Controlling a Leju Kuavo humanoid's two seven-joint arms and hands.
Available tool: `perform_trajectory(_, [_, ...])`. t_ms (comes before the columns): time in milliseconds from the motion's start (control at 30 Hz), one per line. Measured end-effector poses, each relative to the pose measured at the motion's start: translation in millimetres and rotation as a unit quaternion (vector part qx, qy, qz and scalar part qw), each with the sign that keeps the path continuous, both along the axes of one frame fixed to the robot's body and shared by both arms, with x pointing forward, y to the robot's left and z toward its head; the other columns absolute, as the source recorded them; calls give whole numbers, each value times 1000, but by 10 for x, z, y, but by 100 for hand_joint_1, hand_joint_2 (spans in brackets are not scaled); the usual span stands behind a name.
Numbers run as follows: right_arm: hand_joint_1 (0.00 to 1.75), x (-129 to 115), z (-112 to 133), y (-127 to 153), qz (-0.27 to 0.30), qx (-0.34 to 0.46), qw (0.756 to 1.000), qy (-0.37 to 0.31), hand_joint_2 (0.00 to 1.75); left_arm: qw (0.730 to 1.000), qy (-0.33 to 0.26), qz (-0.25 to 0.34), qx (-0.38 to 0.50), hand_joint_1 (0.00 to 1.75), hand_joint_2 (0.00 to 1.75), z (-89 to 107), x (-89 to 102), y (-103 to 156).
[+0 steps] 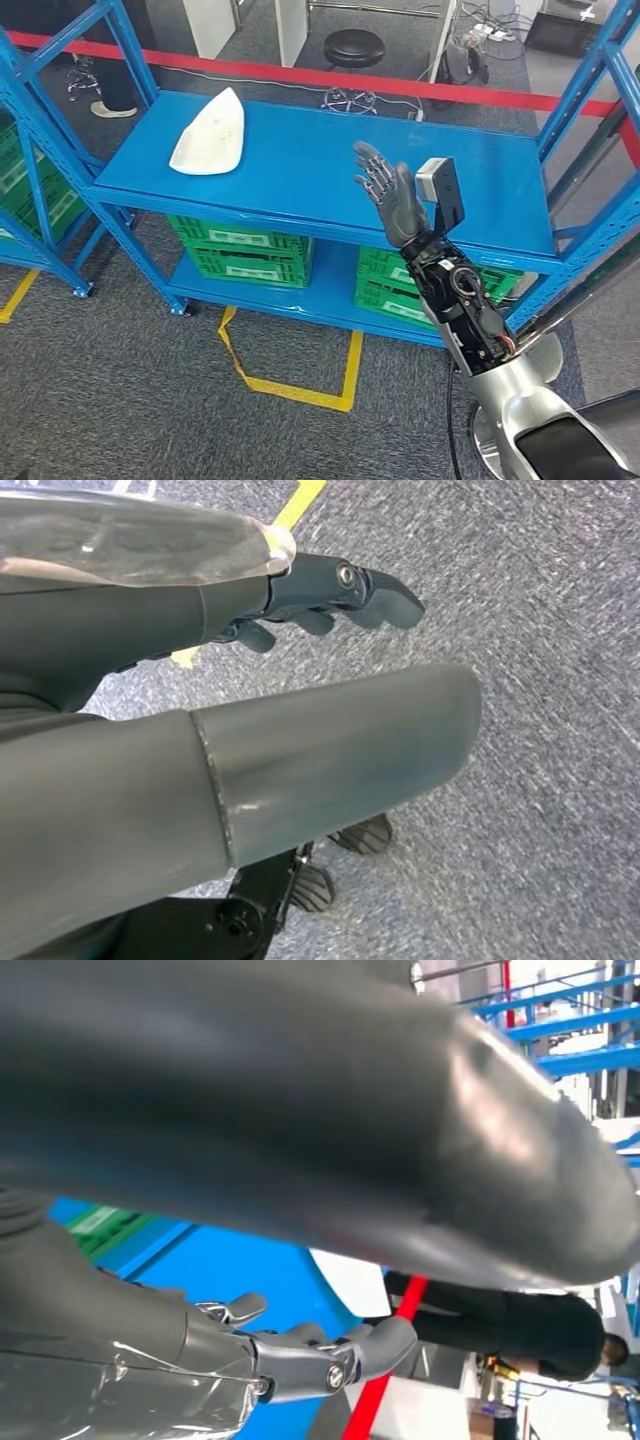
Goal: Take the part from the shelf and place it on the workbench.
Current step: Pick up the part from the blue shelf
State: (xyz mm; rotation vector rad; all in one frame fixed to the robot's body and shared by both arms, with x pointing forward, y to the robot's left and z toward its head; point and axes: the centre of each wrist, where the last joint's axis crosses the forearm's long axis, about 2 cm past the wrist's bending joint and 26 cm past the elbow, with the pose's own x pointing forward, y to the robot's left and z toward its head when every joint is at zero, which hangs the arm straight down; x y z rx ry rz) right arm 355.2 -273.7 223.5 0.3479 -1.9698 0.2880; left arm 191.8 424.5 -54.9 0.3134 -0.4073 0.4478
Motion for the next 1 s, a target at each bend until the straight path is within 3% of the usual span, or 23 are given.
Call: perform_trajectory(1000, [0,-3,-7,-5,-10,1,1000,4,0,1000,1,-5,6,0,0,-9,-14,-12])
